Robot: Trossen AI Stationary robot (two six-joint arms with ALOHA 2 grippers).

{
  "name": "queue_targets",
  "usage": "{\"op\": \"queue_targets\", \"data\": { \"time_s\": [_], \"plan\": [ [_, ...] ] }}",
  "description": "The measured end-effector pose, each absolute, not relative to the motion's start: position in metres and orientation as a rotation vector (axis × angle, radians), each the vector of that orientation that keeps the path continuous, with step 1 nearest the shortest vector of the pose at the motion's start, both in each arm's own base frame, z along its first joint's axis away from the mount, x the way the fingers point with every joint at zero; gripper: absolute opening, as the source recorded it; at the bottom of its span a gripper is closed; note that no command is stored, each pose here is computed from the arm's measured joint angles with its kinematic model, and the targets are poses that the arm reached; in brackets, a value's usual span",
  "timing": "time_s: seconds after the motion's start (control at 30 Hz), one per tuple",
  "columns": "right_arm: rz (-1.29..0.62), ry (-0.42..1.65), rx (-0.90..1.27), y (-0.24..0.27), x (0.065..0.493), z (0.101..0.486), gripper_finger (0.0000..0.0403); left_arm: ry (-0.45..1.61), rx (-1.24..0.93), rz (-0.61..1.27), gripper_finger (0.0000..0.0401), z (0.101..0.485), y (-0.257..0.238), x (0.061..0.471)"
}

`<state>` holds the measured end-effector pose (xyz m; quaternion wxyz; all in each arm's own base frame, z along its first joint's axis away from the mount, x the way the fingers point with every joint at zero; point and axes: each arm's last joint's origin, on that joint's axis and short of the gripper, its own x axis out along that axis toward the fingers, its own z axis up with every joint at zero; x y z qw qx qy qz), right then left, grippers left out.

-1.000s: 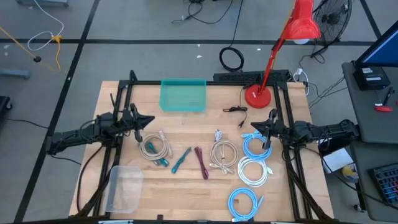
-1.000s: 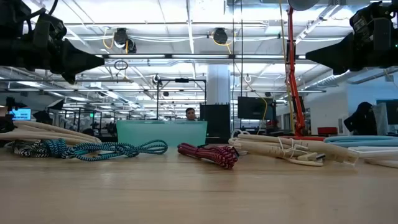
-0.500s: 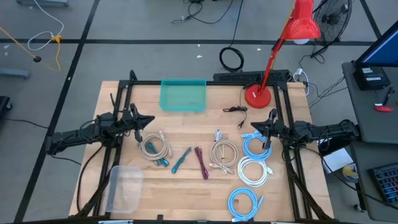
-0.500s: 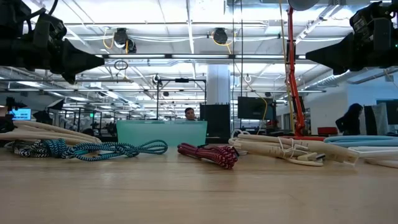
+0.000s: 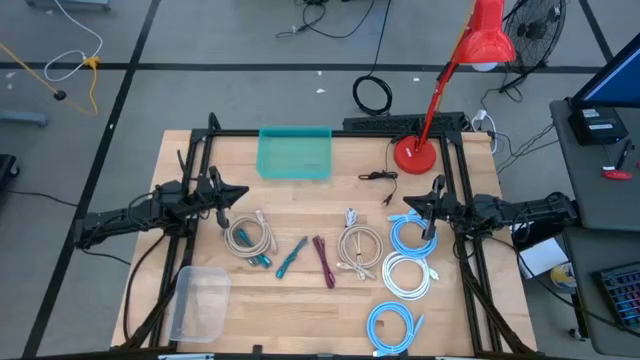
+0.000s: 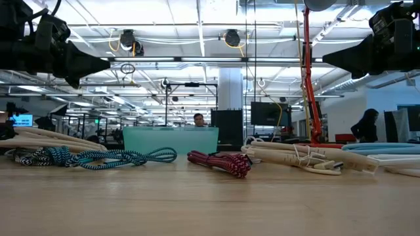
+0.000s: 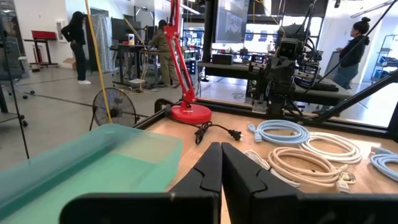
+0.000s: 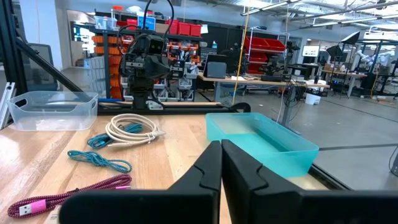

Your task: Pick & Place USB Port

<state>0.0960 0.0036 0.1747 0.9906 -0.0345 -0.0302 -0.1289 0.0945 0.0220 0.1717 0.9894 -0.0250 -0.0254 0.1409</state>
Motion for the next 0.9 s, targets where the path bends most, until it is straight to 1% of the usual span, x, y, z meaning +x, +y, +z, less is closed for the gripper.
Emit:
{"op": "queue_targets", "data": {
  "time_s": [0.5, 0.67, 0.8, 0.9],
  "plan": [
    [-0.26, -0.061, -0.093, 0.004, 0.096, 0.175, 0.0, -0.051, -0.05, 0.283, 0.0006, 0.172, 0.022, 0.094],
    [-0.298, -0.107, -0.472, 0.003, 0.095, 0.185, 0.0, -0.051, -0.05, 0.283, 0.0006, 0.172, 0.022, 0.094],
    [-0.326, -0.095, -0.736, 0.003, 0.094, 0.188, 0.0, -0.051, -0.05, 0.283, 0.0006, 0.172, 0.022, 0.094],
    [-0.34, -0.081, -0.875, 0.003, 0.094, 0.189, 0.0, -0.051, -0.05, 0.283, 0.0006, 0.172, 0.022, 0.094]
  ]
}}
